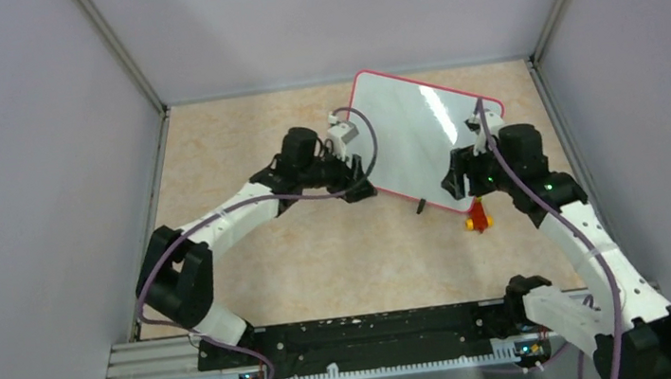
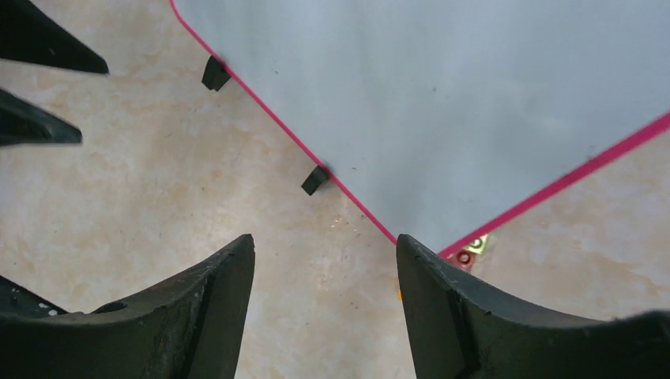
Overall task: Write a sentence on the whiteboard
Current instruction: Adjust the whiteboard stand at the center of the board.
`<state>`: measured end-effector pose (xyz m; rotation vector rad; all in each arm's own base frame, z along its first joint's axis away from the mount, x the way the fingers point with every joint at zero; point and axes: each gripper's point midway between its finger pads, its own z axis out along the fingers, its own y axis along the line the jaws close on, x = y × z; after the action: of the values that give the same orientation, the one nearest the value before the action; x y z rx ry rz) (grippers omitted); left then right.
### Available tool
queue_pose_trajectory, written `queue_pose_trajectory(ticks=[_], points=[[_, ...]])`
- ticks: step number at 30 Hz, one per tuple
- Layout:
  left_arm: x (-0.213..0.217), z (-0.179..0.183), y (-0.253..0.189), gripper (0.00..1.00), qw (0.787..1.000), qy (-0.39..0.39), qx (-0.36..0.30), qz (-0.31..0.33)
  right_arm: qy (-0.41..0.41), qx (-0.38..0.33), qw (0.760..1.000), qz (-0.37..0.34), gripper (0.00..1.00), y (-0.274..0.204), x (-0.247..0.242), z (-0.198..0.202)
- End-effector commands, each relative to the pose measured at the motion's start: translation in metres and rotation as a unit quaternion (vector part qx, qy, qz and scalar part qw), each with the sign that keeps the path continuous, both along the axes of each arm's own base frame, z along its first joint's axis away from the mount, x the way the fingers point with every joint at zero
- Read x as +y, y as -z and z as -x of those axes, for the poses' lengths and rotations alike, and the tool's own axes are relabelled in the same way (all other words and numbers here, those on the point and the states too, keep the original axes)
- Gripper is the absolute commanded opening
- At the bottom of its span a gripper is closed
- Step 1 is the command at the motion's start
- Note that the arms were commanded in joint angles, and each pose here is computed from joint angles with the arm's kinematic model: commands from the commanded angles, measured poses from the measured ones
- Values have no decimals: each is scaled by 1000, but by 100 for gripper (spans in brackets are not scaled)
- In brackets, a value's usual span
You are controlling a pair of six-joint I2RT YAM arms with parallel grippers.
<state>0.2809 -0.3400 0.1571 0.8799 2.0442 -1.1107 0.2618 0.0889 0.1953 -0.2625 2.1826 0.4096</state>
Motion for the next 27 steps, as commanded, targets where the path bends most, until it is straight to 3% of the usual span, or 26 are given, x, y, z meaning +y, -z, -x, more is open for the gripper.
queue_pose_trajectory(ticks=[1,5,10,27], points=[[55,-31,-22,68,994,-106,32,8,51,18,998,7,65,14,16,-15],[97,-62,-52,74,980,-198,16,16,100,52,993,37,65,37,27,-20],[133,-81,-72,78,956,-293,10,28,98,106,989,34,65,59,54,-19],[152,-88,-93,80,944,-323,4,61,146,150,975,81,52,104,82,-33]])
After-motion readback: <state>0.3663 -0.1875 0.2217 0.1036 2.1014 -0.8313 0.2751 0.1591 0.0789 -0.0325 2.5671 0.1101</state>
